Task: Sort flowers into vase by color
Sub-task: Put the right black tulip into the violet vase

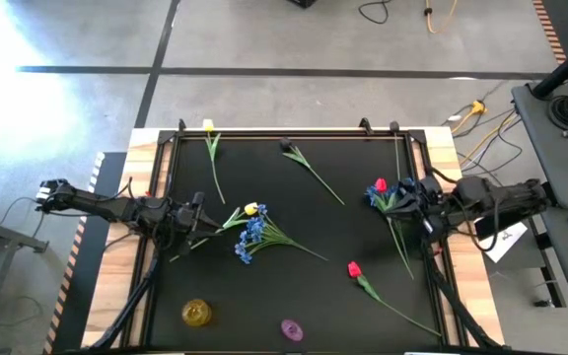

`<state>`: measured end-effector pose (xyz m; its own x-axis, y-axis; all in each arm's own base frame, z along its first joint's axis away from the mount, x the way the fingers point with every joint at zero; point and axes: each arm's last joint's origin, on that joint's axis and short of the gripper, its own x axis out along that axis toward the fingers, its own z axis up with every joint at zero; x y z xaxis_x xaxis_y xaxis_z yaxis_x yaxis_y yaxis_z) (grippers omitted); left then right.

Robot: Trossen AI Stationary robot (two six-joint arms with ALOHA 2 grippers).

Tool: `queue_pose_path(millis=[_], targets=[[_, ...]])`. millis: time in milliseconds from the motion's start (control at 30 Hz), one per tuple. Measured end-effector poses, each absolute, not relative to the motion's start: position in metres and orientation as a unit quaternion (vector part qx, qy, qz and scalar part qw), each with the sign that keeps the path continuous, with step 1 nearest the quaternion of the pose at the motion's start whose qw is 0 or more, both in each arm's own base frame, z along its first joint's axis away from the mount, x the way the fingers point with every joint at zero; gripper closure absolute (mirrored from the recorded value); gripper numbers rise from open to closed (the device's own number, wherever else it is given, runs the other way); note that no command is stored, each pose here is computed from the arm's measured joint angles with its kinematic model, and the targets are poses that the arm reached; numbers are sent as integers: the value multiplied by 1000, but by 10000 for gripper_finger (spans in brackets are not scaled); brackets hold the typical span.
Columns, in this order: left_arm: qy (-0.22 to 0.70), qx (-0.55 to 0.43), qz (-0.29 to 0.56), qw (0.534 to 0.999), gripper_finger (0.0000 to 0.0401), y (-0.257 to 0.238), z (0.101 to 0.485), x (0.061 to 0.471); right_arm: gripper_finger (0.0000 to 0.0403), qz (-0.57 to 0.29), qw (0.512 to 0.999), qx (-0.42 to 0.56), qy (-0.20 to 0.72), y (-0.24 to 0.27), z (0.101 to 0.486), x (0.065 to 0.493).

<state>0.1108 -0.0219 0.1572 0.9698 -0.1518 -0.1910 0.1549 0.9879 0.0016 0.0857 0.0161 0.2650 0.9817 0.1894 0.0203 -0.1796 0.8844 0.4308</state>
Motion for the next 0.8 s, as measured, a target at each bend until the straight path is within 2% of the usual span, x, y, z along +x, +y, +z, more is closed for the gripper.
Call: queue_pose_path(millis=[433, 800], targets=[[95, 8, -77, 992, 324, -22, 157, 111, 394, 69, 971, 179, 143, 16, 285, 85], [95, 8, -77, 992, 324, -22, 157, 111, 394, 49, 931, 203, 299, 22, 260, 110]])
